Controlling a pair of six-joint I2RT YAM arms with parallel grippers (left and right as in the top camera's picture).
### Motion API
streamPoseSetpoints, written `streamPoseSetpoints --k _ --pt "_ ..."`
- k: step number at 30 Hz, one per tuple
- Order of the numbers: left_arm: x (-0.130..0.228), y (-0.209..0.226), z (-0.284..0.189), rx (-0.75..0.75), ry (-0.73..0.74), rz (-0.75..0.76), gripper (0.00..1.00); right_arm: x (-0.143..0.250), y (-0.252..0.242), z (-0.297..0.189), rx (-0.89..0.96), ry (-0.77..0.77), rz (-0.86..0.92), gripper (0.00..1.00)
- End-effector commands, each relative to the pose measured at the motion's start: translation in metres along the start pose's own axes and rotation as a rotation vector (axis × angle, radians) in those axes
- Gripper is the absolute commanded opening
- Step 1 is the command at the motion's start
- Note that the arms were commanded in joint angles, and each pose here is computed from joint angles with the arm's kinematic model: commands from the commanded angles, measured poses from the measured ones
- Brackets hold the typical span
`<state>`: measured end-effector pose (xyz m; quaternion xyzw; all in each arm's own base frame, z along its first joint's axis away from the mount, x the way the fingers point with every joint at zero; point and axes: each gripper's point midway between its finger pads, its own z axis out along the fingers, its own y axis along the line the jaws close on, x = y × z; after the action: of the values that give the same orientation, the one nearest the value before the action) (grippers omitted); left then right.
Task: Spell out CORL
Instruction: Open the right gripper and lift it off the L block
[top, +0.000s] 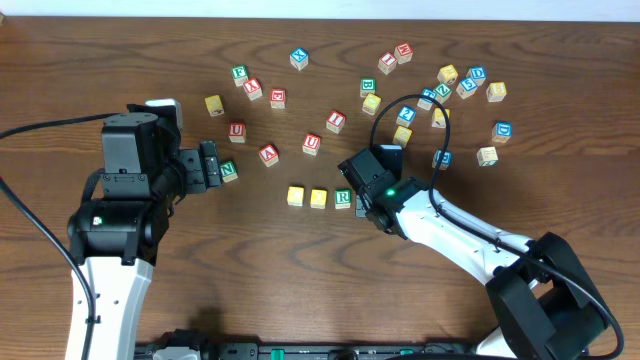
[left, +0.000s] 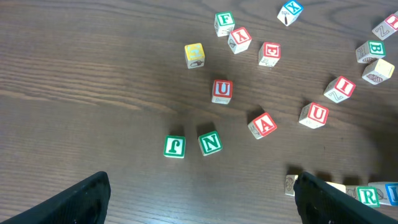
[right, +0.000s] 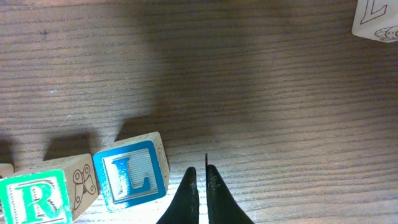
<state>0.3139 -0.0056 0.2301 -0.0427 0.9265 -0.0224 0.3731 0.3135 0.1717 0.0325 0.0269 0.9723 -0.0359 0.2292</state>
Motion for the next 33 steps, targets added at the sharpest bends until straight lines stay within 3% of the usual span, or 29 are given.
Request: streamPoseSetpoints --k 1,24,33 --pt "-0.006 0.001 -0.004 0.000 -0.018 0.010 0.93 0.000 -0.006 0.003 0.029 -0.014 0.018 0.01" --pt "-0.006 0.001 -0.004 0.000 -0.018 0.010 0.93 0.006 -0.002 0.015 -0.019 -0.044 0.005 0.01" --pt "-0.006 0.001 -0.004 0.001 -0.018 0.010 0.93 0.013 0.026 0.011 -0.143 -0.019 -0.108 0.01"
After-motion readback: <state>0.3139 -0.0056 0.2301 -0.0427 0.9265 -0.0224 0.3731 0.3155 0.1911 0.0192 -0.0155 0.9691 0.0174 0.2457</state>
